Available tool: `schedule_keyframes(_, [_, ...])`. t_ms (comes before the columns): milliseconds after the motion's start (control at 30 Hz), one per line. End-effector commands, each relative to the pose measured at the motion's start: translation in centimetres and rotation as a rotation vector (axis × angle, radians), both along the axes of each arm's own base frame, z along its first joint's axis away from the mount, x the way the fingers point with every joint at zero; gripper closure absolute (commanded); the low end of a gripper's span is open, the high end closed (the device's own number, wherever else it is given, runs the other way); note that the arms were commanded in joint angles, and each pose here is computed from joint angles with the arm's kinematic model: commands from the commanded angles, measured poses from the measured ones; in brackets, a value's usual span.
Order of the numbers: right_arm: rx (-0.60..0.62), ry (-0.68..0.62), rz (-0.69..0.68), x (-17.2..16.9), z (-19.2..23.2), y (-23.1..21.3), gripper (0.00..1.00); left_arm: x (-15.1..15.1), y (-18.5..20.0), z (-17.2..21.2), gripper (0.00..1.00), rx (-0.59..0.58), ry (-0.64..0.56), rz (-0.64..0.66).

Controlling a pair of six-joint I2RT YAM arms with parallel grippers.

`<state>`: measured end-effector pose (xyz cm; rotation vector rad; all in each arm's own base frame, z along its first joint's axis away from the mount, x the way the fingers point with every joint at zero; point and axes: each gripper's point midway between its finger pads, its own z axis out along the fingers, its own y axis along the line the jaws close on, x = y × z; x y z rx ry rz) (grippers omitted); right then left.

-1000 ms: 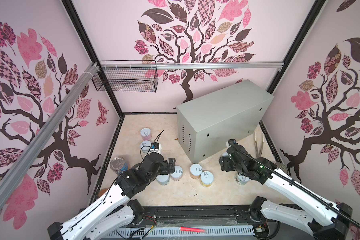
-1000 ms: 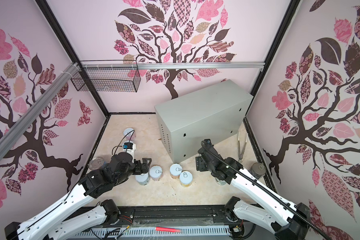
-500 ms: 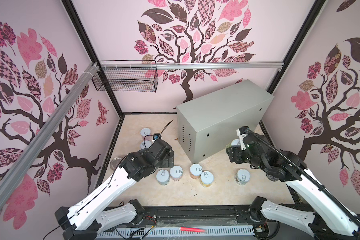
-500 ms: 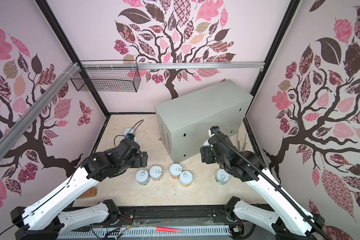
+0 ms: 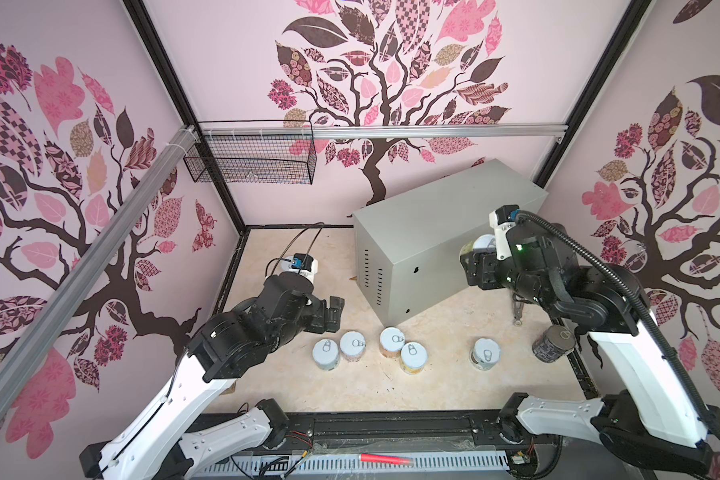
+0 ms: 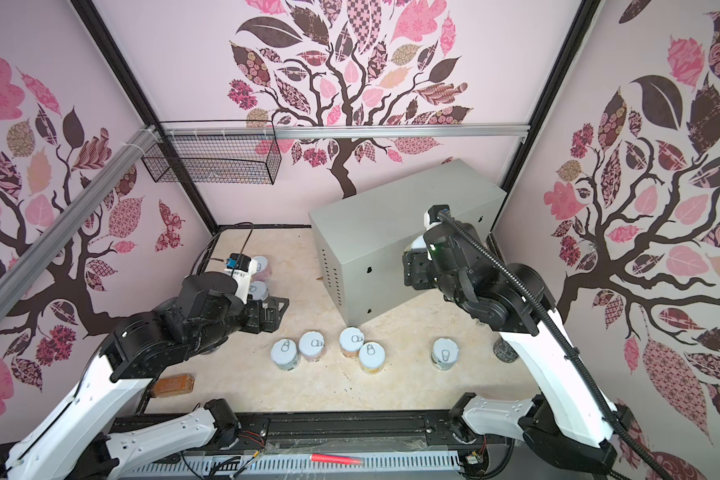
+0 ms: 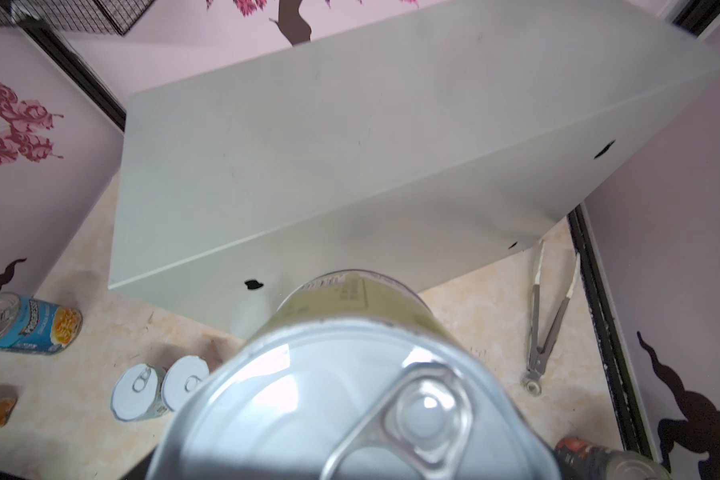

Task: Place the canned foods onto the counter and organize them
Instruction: 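Lift the yellow-green can with the right gripper up over the grey cabinet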

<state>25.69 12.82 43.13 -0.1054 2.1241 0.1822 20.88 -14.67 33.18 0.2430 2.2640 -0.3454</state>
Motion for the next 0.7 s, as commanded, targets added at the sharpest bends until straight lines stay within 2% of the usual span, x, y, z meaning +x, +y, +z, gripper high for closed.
schedule_keyframes(0, [-0.001, -0.07, -0.051, 1.4, 3.0, -0.8, 0.6, -0.6, -1.2, 1.8, 0.02, -0.041, -0.009, -0.091])
schedule_keyframes(133, [0.04, -0.07, -0.063, 3.8, 4.1, -1.0, 0.6, -0.5, -1.9, 3.0, 0.02, -0.105, -0.018, -0.135])
schedule_keyframes(267, [0.031, -0.068, -0.103, 6.6, 4.2, -1.5, 0.59, 0.1, -1.9, 3.7, 0.02, -0.156, -0.027, -0.139])
schedule_keyframes(667, [0.059, 0.006, -0.2, 15.5, 0.7, -3.9, 0.59, 1.1, -2.5, 3.3, 0.02, -0.159, -0.056, -0.14])
